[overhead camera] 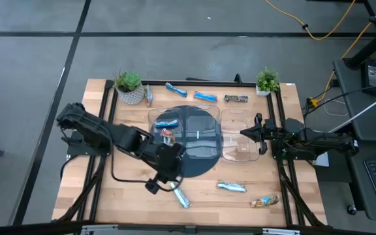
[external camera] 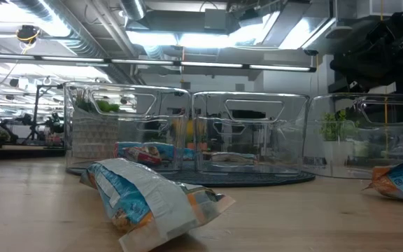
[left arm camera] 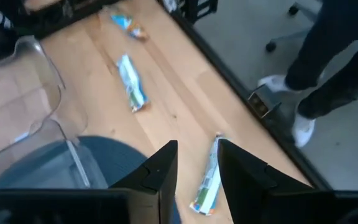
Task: Pick and place Granola Bars by type
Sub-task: Put the yellow granola bar into the center transparent bin
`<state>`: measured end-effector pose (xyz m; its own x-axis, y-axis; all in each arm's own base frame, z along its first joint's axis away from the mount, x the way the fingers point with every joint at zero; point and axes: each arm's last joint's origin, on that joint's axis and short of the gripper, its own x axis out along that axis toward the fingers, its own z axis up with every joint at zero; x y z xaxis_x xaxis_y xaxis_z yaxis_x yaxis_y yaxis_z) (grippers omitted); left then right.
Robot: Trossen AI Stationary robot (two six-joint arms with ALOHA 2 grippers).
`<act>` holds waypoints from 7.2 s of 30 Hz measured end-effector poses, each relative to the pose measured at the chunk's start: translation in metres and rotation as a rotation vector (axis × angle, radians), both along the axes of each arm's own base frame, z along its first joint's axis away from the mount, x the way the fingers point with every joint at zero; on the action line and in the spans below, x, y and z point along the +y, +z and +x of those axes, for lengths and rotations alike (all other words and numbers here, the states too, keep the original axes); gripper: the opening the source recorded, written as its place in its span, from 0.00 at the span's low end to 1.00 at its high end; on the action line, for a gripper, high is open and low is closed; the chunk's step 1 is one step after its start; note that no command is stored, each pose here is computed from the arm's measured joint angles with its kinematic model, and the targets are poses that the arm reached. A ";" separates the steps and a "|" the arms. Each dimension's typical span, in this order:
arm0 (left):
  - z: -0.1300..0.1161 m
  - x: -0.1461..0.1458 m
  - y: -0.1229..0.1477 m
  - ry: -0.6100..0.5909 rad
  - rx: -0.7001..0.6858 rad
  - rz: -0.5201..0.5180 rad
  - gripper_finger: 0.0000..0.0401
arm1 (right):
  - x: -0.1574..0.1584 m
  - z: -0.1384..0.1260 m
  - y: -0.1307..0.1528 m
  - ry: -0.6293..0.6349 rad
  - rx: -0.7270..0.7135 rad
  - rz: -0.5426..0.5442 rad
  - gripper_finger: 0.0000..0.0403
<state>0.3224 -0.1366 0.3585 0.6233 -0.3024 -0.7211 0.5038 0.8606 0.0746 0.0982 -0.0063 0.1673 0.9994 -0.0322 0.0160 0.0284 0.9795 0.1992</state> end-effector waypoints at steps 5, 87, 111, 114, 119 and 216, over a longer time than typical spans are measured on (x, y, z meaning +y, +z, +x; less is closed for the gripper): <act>0.018 -0.019 -0.034 0.038 0.072 0.085 0.33 | 0.000 0.000 0.000 0.000 0.000 0.000 0.02; 0.060 -0.072 -0.204 0.225 0.614 -0.037 0.07 | 0.000 0.000 0.000 0.000 0.000 0.000 0.02; 0.075 -0.069 -0.021 0.291 0.121 -0.045 0.02 | 0.000 0.000 0.000 0.000 0.000 0.000 0.02; 0.062 -0.059 0.009 0.336 0.019 -0.035 0.01 | 0.000 0.000 0.000 0.000 0.000 0.000 0.02; 0.038 -0.043 0.049 0.431 -0.129 -0.011 0.02 | 0.000 0.000 0.000 0.000 0.000 0.000 0.02; 0.158 0.207 -0.151 0.266 0.456 0.092 0.02 | 0.000 0.000 0.000 0.000 0.000 0.000 0.02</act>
<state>0.4805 0.0708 0.2074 0.2875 -0.0997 -0.9526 0.2683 0.9631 -0.0199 0.0982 -0.0063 0.1673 0.9994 -0.0320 0.0158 0.0282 0.9795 0.1994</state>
